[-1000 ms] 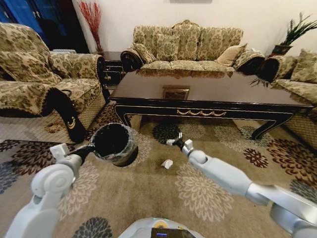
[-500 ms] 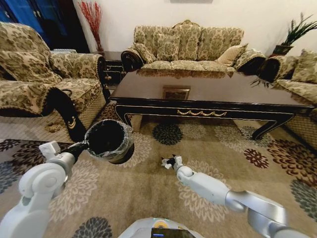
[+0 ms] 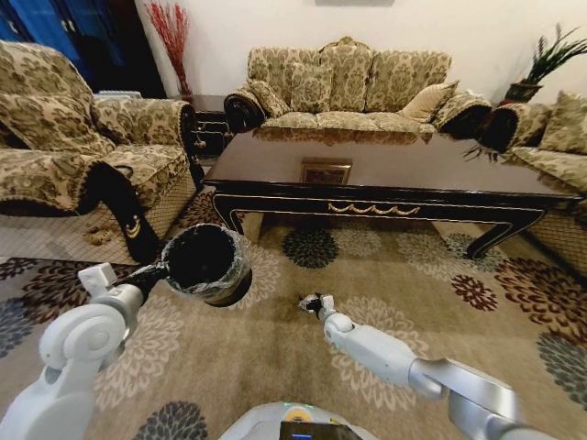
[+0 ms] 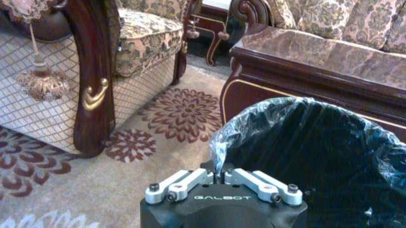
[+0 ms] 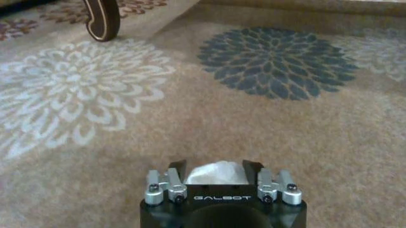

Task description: Move to the front of the table and pick up the trash from the floor, then place it into the trash bin.

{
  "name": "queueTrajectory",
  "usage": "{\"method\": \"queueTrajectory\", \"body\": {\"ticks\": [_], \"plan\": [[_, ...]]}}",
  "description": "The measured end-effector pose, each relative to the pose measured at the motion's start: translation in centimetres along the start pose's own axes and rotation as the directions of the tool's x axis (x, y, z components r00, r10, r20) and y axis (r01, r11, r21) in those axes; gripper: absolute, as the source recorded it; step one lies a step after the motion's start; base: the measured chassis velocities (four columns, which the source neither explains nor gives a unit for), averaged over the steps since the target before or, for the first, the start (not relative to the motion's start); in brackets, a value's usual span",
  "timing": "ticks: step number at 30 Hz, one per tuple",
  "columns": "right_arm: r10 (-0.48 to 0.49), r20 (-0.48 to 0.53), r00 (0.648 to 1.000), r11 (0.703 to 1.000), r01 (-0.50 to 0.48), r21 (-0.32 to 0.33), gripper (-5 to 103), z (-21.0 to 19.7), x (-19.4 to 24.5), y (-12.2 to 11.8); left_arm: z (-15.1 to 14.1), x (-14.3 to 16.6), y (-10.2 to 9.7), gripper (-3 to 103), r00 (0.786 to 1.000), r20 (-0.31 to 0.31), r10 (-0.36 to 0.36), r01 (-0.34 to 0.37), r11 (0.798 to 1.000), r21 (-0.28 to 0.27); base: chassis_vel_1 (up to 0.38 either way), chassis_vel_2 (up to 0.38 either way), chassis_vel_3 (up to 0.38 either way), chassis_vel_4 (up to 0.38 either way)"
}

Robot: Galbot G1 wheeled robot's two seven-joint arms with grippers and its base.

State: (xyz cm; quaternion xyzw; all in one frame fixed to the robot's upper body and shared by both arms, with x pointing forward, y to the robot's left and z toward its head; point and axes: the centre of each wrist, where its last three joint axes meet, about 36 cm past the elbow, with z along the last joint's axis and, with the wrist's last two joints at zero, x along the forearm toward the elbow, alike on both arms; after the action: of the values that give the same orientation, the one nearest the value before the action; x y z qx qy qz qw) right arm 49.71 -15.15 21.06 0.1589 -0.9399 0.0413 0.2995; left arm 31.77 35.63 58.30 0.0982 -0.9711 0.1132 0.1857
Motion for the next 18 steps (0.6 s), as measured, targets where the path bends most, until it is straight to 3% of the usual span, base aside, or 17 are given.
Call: {"method": "queueTrajectory", "body": {"ticks": [2,4,10,11,13,18], "plan": [[0.007,-0.004,1.000,1.000,-0.007,0.008,52,0.2,0.1,-0.4,0.0,-0.1,0.0,3,1.000,-0.001,0.002,-0.002,1.000,-0.001,0.000,0.000,0.000,0.000],[0.010,-0.006,1.000,1.000,-0.010,0.011,52,0.3,0.1,-0.6,0.0,-0.2,-0.1,3,1.000,-0.003,0.003,-0.003,1.000,-0.001,0.000,0.000,0.000,0.000],[0.025,-0.001,1.000,0.999,-0.025,0.041,25,1.0,0.8,-2.5,0.3,-0.7,-0.2,3,1.000,-0.007,0.007,-0.007,1.000,0.001,0.000,0.000,0.000,0.000],[0.025,-0.001,1.000,0.999,-0.025,0.041,25,1.0,0.8,-2.5,0.3,-0.7,-0.2,3,1.000,-0.007,0.007,-0.007,1.000,0.001,0.000,0.000,0.000,0.000],[0.025,0.035,0.999,0.999,-0.027,0.047,14,0.9,1.6,-3.9,0.5,-0.9,-0.3,3,1.000,-0.010,0.006,-0.006,1.000,0.000,0.000,0.000,0.000,0.000],[-0.016,0.165,0.986,0.997,0.004,0.071,2,-1.3,3.3,-6.7,0.9,-1.4,-0.3,3,1.000,-0.023,0.005,-0.005,1.000,0.003,0.000,0.000,0.000,0.000]]}}
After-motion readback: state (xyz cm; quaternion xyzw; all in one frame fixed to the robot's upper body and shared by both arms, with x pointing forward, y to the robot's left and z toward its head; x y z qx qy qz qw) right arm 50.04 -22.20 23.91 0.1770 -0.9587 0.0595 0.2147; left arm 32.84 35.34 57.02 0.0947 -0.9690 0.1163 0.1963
